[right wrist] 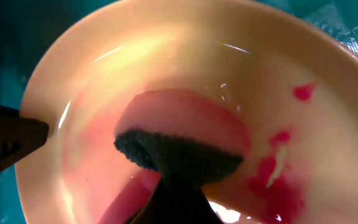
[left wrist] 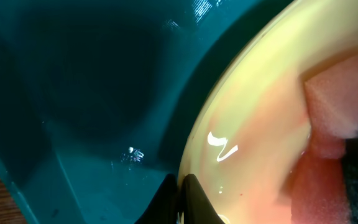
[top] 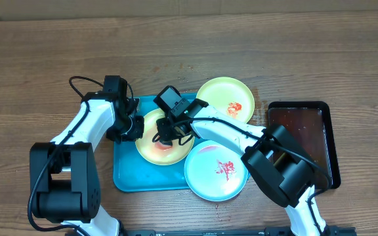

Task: Clean dirty plates on tray and stack at the side
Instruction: 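Scrub the yellow plate with the sponge while the left gripper holds it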

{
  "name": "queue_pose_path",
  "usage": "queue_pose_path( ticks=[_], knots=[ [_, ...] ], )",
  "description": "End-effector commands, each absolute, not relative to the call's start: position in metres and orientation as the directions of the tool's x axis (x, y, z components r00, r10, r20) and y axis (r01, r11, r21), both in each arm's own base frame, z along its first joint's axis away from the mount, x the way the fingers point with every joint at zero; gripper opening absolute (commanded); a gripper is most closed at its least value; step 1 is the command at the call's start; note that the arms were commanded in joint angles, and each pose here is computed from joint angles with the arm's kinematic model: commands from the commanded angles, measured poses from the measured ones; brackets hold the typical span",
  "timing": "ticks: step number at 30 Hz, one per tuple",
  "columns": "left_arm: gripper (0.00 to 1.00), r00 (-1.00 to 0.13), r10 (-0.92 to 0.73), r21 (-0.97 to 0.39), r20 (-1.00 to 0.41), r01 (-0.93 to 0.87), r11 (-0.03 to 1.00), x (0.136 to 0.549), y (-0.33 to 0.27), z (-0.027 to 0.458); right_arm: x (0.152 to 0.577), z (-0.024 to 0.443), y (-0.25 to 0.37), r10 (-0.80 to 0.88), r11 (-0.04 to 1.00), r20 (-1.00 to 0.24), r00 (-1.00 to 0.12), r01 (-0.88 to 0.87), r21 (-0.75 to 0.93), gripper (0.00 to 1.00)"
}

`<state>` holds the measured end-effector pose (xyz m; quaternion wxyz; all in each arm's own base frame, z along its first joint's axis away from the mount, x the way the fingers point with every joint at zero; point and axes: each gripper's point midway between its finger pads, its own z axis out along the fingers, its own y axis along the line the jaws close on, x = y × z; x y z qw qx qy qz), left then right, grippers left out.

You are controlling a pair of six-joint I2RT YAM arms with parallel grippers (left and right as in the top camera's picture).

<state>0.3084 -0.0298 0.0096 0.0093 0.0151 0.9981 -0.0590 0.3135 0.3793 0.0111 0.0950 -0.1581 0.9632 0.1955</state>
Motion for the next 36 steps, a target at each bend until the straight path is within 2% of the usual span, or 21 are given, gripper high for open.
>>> queue_pose_path(
  ticks=[1,4,9,14,19,24,30,36],
  knots=[
    [0.04,-1.0,0.012,-0.044,0.026,0.011,0.999,0.298,-0.016,0.001,0.317,-0.015,0.381,-0.24,0.882,-0.212,-0.948,-0.304,0.361,0.04],
    [0.04,-1.0,0.012,-0.044,0.025,0.011,0.999,0.298,-0.016,0.001,0.325,-0.021,0.378,-0.216,0.888,-0.214,-0.953,-0.282,0.364,0.04],
    [0.04,-1.0,0.011,-0.04,0.025,0.01,0.999,0.298,-0.015,0.001,0.357,-0.027,0.34,-0.141,0.951,-0.265,-0.954,-0.205,0.232,0.04],
    [0.04,-1.0,0.008,-0.032,0.025,0.007,0.999,0.298,-0.014,0.001,0.389,-0.019,0.298,-0.077,0.986,-0.296,-0.952,-0.118,0.121,0.04],
    [0.04,-1.0,0.003,-0.022,0.024,0.003,1.0,0.299,-0.012,0.001,0.405,-0.007,0.277,-0.075,0.991,-0.286,-0.955,-0.104,0.089,0.04],
    [0.04,-1.0,0.004,-0.022,0.021,0.003,1.0,0.299,-0.012,0.001,0.378,-0.009,0.279,-0.136,0.984,-0.179,-0.974,-0.154,0.092,0.04],
    [0.04,-1.0,0.003,-0.023,0.011,0.003,1.0,0.302,-0.012,0.001,0.317,-0.009,0.314,-0.254,0.939,0.004,-0.967,-0.246,0.241,0.04],
    [0.04,-1.0,0.003,-0.026,0.009,0.002,1.0,0.302,-0.013,0.001,0.27,0.003,0.362,-0.381,0.845,0.067,-0.922,-0.318,0.43,0.04]
  ],
)
